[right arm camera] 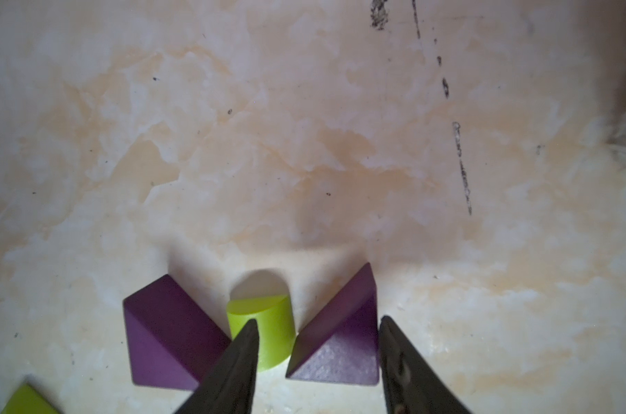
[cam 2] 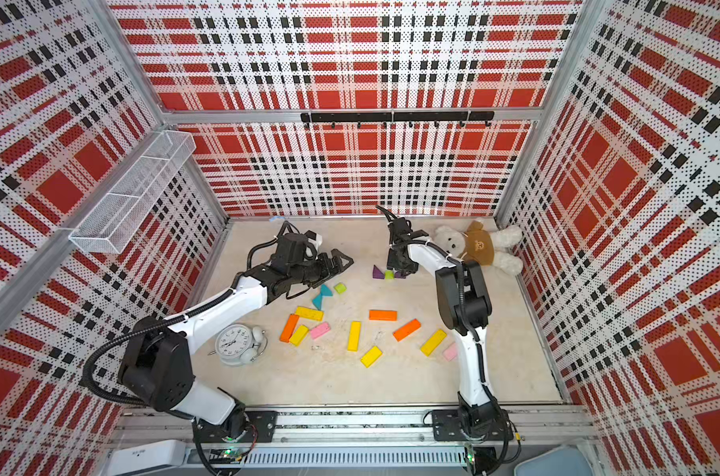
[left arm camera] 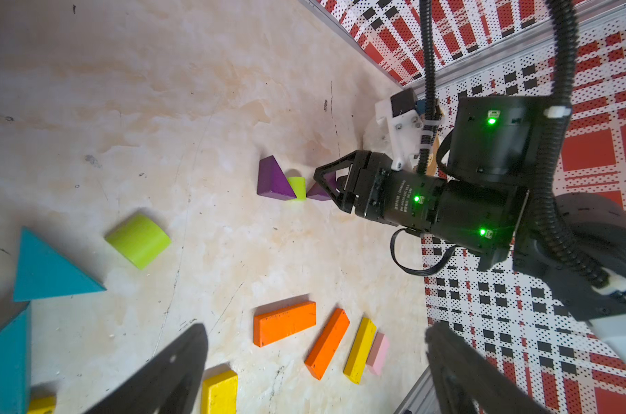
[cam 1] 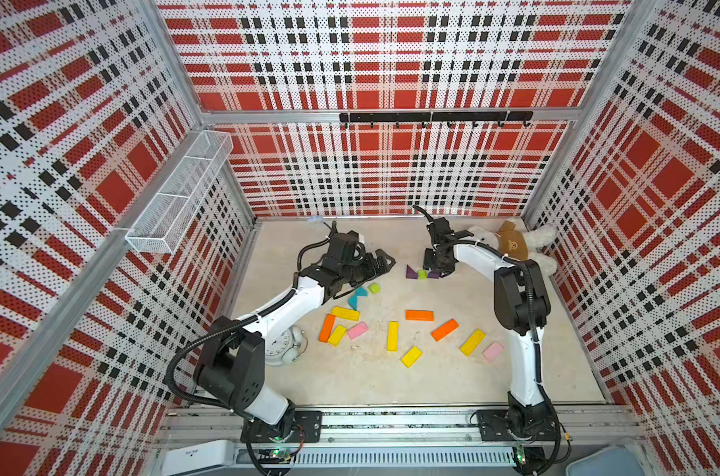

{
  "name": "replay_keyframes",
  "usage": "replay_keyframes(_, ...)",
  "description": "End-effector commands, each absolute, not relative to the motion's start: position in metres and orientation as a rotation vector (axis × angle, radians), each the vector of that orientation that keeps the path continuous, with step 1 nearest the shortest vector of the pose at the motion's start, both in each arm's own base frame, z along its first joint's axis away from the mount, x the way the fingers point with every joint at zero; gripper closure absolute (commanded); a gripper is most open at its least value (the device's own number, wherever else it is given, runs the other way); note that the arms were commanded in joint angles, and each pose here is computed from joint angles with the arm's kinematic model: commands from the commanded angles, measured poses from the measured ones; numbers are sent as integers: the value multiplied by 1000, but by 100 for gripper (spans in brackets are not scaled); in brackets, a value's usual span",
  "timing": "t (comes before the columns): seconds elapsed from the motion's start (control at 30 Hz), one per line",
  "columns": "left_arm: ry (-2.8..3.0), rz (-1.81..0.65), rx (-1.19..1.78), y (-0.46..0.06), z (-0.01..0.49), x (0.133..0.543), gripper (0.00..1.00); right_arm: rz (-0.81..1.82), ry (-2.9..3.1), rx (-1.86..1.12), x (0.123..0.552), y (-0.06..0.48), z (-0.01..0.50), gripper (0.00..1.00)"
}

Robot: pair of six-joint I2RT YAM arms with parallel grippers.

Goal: Assemble a carrot with building blocks
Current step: Assemble the building block at the center of the board.

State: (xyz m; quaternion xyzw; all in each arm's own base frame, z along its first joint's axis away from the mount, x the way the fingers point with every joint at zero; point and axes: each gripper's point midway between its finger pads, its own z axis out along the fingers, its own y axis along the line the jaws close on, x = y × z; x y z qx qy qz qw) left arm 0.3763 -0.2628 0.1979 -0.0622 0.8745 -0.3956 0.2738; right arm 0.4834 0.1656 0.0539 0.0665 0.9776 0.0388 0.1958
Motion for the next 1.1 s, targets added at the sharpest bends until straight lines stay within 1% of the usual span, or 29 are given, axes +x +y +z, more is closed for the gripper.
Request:
replay_keyframes(0.0, 2343, -1055, -162, -262, 199, 382, 3, 124, 2731, 157, 489, 170, 54, 44)
replay_keyframes(0.27, 2342, -1054, -160, -262, 199, 382, 3, 116, 2724, 161, 487, 168, 62, 43)
replay_keyframes(0.57, 2330, -1068, -152, -265, 206, 378, 3, 67, 2646, 166, 474, 153, 117, 39)
replay_keyframes(0.7, 2310, -1077, -138, -268, 217, 371, 3, -17, 2628, 174, 448, 135, 135, 32)
replay_keyframes(0.8, 2290, -1044, -136, -267, 227, 364, 1, -88, 2644, 165, 420, 122, 141, 27)
replay_keyframes(0.83, 2282, -1024, -138, -266, 230, 361, 1, -96, 2654, 154, 409, 121, 139, 23)
replay_keyframes(0.93, 2263, -979, -163, -261, 237, 357, 0, -128, 2706, 143, 373, 122, 126, 18)
replay_keyframes(1.07, 2235, -911, -287, -240, 243, 357, 0, -117, 2789, 85, 332, 146, 104, 9)
